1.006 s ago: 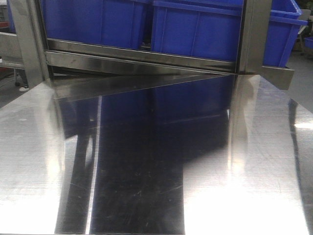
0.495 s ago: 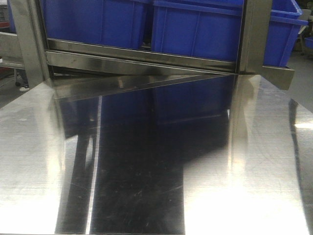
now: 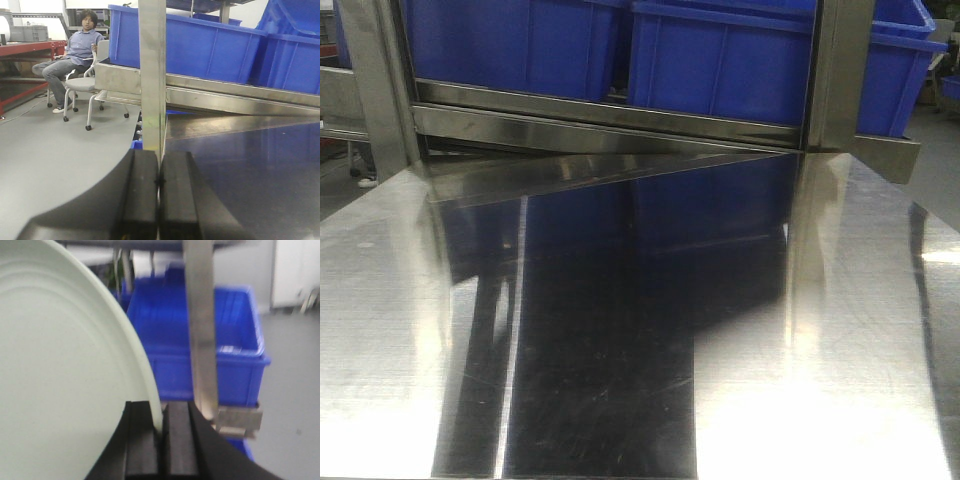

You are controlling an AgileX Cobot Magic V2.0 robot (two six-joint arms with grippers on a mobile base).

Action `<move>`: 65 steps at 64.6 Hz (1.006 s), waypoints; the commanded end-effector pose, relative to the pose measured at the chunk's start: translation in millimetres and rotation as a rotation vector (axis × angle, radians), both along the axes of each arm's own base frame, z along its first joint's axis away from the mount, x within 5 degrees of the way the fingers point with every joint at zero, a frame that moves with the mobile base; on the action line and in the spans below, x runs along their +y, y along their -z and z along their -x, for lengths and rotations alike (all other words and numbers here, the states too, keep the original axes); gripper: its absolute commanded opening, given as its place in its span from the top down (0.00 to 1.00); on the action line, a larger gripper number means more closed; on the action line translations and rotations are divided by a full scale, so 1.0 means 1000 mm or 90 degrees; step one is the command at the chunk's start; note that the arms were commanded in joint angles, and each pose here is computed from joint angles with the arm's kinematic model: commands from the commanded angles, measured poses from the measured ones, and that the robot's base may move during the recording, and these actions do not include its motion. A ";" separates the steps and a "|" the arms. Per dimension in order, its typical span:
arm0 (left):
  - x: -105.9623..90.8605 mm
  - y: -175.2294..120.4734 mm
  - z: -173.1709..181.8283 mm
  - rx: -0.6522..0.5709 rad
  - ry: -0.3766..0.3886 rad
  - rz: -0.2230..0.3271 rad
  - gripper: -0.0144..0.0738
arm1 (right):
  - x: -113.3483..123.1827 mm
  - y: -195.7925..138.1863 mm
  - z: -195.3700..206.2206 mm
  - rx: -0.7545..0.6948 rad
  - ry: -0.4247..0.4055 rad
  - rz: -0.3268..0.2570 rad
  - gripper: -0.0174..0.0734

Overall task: Place green plate on second shelf with right arm
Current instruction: 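Raise the held plate upright beside the right arm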

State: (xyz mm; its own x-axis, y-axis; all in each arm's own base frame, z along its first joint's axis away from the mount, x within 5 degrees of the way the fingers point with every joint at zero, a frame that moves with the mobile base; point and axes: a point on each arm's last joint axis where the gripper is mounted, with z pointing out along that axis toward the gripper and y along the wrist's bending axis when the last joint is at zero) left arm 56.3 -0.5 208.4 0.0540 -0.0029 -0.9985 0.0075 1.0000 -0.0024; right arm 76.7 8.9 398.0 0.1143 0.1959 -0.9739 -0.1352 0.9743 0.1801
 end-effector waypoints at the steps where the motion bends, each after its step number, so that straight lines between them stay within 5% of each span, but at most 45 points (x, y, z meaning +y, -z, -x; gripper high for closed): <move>1: 0.000 0.004 0.000 -0.043 0.000 0.004 0.69 | -0.005 0.005 0.008 -0.120 0.033 -0.005 0.75; 18: 0.000 0.004 0.000 -0.043 0.000 0.004 0.69 | -0.005 0.104 0.008 -0.017 0.039 0.023 0.75; 29: 0.000 0.004 0.000 -0.043 0.000 0.004 0.69 | -0.006 0.148 0.012 -0.055 0.045 0.021 0.75; 56: 0.000 0.004 0.000 -0.043 0.000 0.004 0.69 | -0.007 0.163 0.017 -0.107 0.049 0.017 0.75; 65: 0.000 0.004 0.000 -0.043 0.000 0.004 0.69 | -0.006 0.163 0.025 -0.144 0.048 0.044 0.75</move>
